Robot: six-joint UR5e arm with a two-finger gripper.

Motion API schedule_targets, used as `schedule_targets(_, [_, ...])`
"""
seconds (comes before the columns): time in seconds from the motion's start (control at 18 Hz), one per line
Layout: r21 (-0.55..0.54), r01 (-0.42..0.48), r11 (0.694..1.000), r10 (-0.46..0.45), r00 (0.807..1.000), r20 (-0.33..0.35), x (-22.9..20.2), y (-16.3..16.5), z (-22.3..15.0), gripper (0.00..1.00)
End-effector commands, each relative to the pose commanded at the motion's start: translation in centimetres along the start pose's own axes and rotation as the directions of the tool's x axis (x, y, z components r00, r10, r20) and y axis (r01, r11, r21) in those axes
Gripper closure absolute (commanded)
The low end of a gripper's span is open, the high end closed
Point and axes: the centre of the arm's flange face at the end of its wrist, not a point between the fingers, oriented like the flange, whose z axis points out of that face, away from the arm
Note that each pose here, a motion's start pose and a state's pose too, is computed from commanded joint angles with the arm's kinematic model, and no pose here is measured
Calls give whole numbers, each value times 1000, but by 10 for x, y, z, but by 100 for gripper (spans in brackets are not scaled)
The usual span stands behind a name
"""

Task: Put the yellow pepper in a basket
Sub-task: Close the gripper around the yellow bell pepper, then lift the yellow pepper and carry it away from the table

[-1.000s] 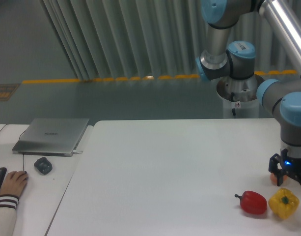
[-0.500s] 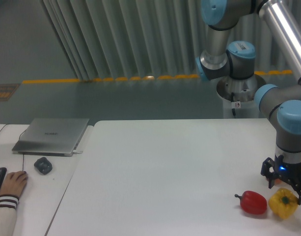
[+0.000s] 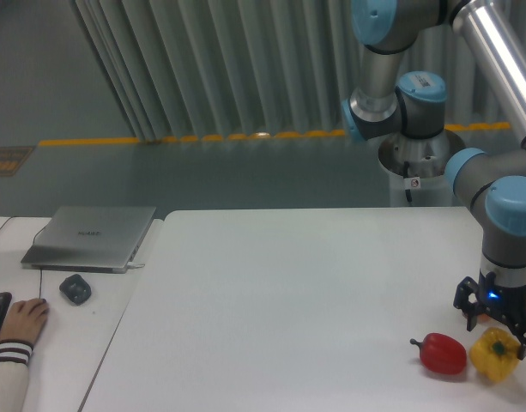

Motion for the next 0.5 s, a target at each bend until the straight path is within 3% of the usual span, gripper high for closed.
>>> schedule_targets(0.22, [-4,0,1000,0,1000,3,1,1,-2,40])
schedule_targets(0.33, [-2,3,1000,-3,1000,8,1,1,-7,50])
schedule_targets(0.5, [6,36,999,-36,999,13,2,5,-26,58])
